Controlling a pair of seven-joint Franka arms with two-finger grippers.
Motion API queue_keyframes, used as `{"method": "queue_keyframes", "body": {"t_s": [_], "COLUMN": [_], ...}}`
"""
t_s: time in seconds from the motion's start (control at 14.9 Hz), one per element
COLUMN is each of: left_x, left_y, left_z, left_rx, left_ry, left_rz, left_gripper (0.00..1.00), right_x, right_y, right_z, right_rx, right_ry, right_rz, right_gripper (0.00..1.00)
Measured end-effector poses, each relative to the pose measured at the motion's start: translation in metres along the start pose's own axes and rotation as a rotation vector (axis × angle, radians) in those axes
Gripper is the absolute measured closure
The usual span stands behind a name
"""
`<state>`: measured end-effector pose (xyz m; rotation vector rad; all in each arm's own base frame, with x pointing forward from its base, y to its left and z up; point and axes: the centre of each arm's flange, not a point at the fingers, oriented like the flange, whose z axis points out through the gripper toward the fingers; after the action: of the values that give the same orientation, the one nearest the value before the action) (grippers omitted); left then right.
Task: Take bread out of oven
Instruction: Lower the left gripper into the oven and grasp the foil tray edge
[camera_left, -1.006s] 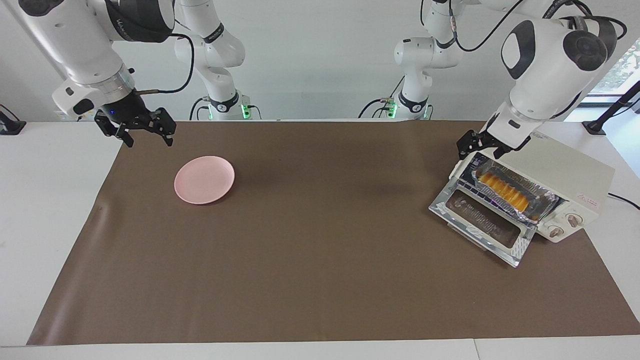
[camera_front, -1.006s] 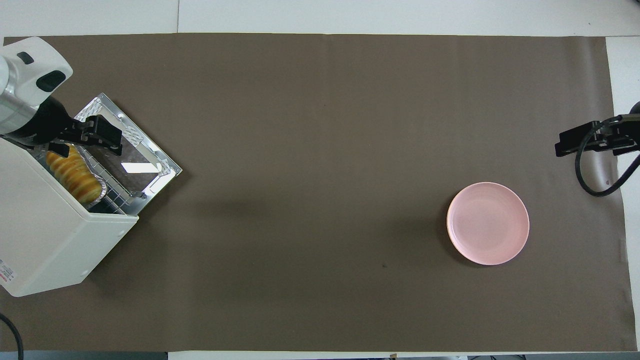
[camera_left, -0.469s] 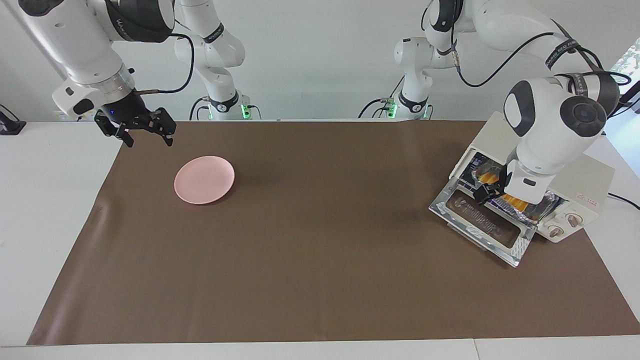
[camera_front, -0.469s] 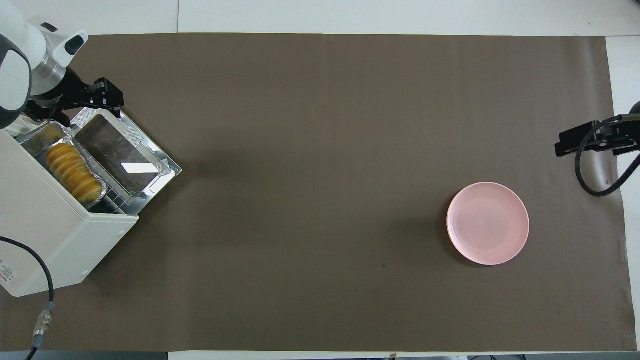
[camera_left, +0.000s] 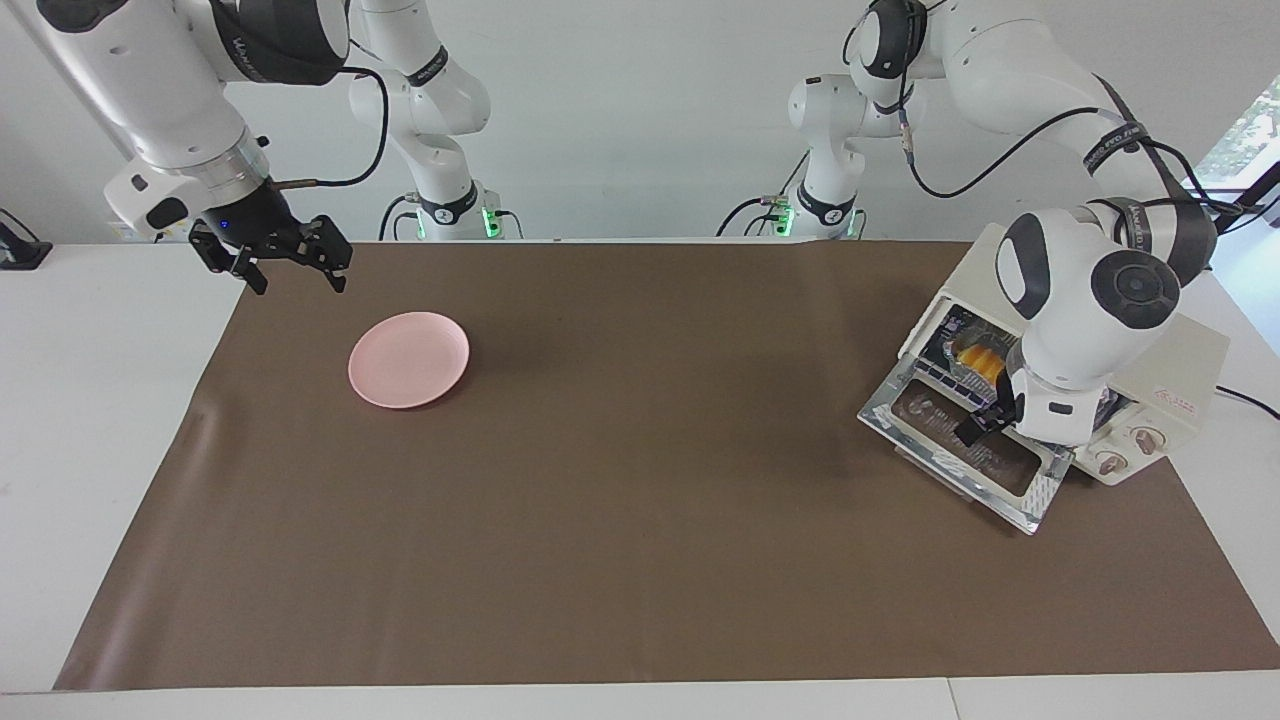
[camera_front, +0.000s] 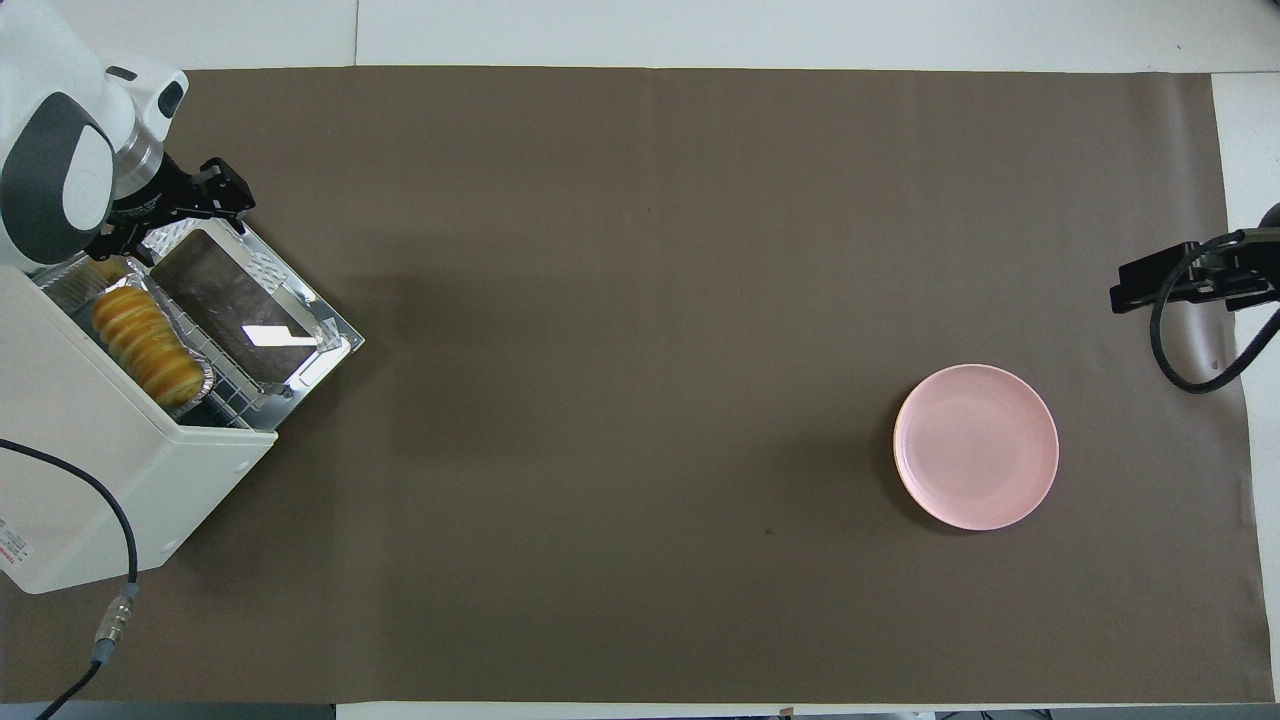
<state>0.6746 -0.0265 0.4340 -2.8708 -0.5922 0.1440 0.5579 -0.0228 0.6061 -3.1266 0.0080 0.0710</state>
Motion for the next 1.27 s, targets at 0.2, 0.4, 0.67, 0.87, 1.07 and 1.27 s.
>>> {"method": "queue_keyframes", "body": {"t_s": [0.2, 0.4, 0.67, 0.87, 1.07, 1.27], "left_x": [0.0, -0.003, -0.011, -0.013, -0.014, -0.017], "left_y": [-0.007, -0.011, -0.016, -0.017, -0.018, -0.019], "left_z": [0.021, 0.037, 0.043, 0.042, 0.044, 0.052], "left_rx": [0.023, 0.03, 0.034, 0.033, 0.035, 0.038], "left_ry": [-0.02, -0.024, -0.034, -0.034, -0.037, -0.037], "left_rz": [-0.041, -0.049, -0.061, -0.064, -0.07, -0.097], "left_gripper": [0.0, 0.0, 0.0, 0.0, 0.0, 0.0], "right_x": [0.0, 0.0, 0.0, 0.0, 0.0, 0.0], "right_y": [0.0, 0.0, 0.0, 0.0, 0.0, 0.0], "right_z": [0.0, 0.0, 0.0, 0.0, 0.0, 0.0], "right_rx": [0.0, 0.0, 0.0, 0.0, 0.0, 0.0], "right_ry": [0.0, 0.0, 0.0, 0.0, 0.0, 0.0], "right_rz": [0.0, 0.0, 0.0, 0.0, 0.0, 0.0], "right_gripper": [0.0, 0.0, 0.0, 0.0, 0.0, 0.0]}}
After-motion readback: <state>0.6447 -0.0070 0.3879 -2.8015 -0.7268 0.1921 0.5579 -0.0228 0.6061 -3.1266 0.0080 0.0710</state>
